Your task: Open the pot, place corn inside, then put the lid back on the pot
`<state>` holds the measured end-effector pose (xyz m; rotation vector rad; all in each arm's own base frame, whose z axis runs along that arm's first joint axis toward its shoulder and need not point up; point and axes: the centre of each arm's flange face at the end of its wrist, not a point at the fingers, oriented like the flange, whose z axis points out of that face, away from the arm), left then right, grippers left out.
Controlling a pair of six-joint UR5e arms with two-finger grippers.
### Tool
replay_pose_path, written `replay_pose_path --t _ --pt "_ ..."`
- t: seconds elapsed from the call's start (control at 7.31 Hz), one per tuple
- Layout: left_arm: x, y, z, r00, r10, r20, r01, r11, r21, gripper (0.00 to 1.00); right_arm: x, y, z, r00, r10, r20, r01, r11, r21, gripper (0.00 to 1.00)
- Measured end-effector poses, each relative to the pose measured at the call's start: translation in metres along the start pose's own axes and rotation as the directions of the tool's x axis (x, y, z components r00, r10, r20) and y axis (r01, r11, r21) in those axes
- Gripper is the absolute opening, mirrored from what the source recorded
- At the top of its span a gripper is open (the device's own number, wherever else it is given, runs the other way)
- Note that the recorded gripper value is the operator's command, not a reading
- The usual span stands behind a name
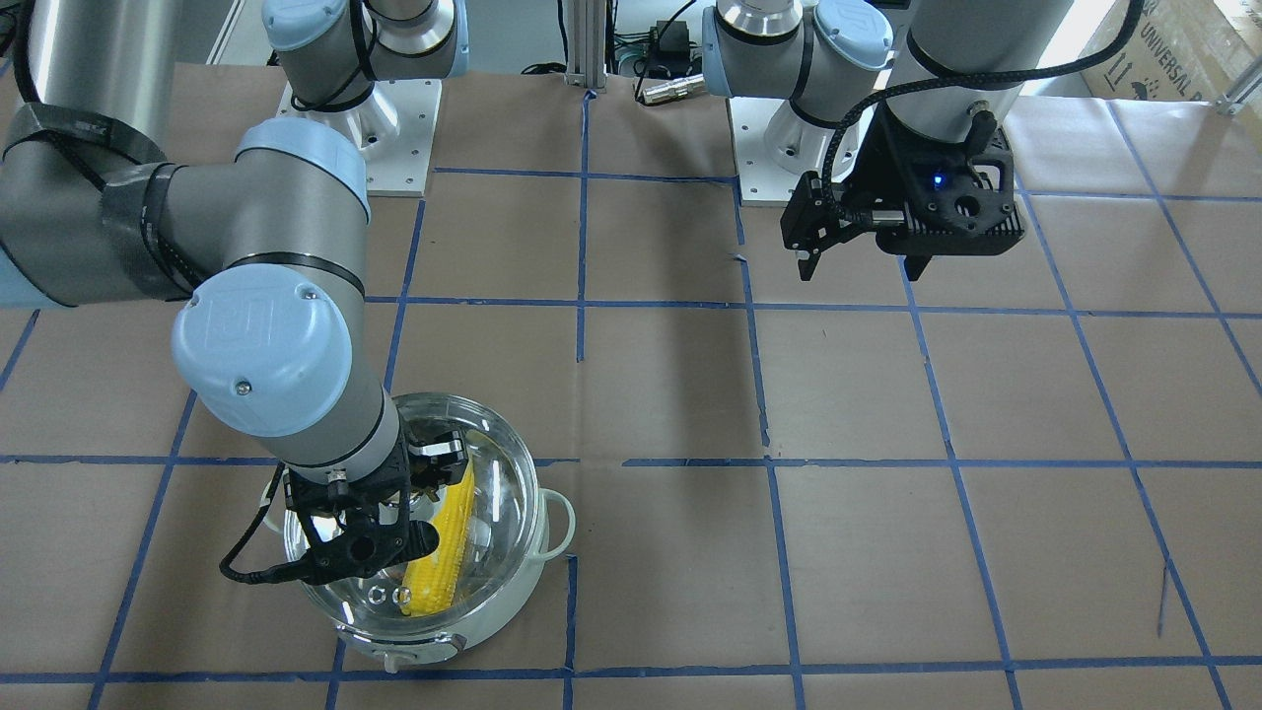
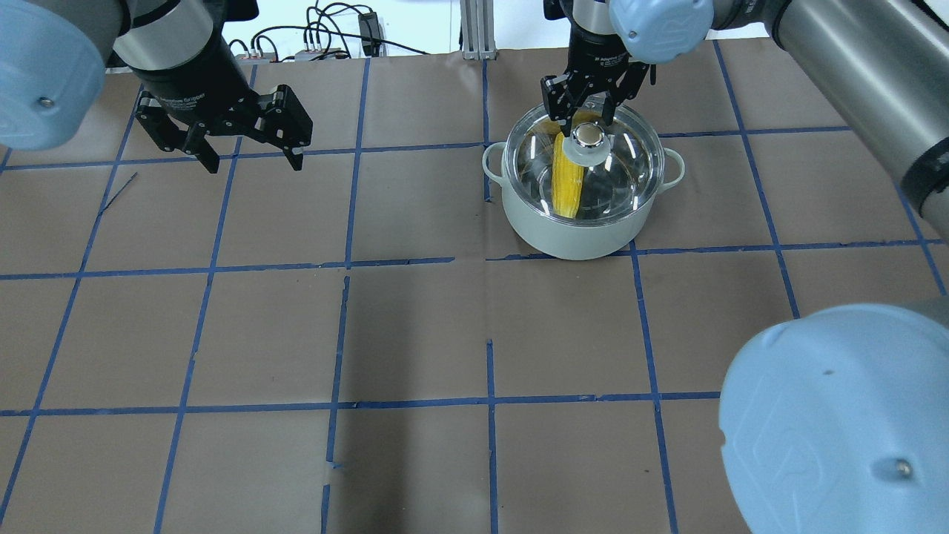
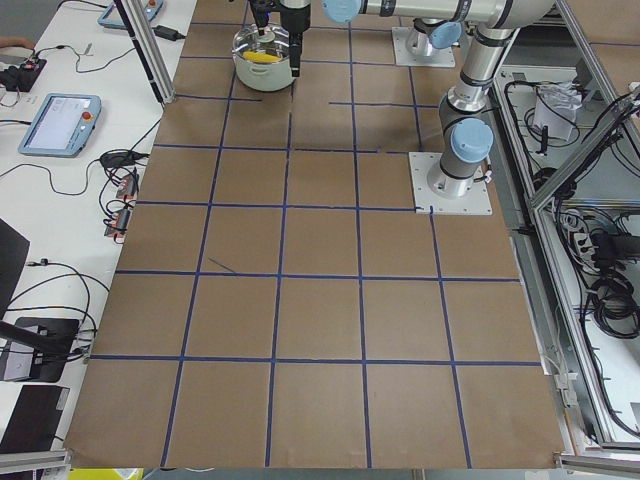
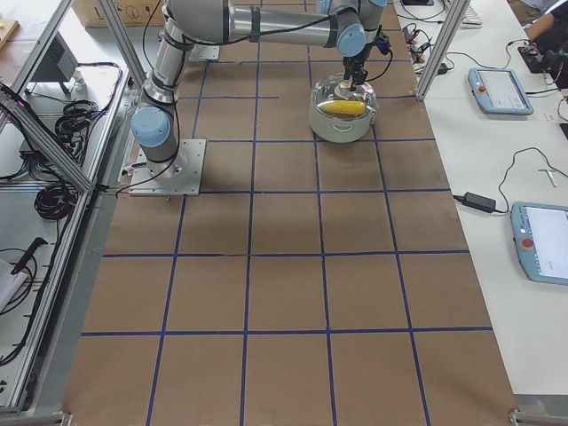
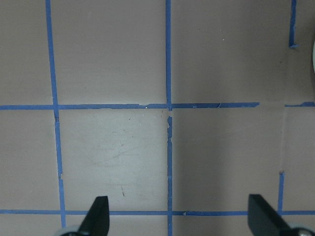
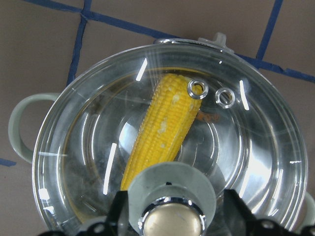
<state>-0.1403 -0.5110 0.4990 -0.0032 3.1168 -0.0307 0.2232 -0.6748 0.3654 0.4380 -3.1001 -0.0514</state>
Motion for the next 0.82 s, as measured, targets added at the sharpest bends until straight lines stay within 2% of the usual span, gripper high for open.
replay_pose_path --t 0.41,0.68,0.82 --pt "0.0 0.0 -0.001 1.0 0.001 0.0 -0.001 1.0 0.002 1.0 0.001 0.002 -0.01 1.0 0.003 -0.008 -0.003 1.0 0.023 1.0" --pt "0.0 0.001 -0.002 1.0 0.001 0.003 -0.001 1.0 0.004 1.0 0.006 0.034 -0.062 1.0 0.018 -0.016 -0.017 0.999 0.051 1.0" --pt "0.0 0.001 -0.003 1.0 0.002 0.004 -0.002 1.0 0.004 1.0 0.013 0.068 -0.099 0.999 0.035 -0.016 -0.035 0.999 0.034 1.0"
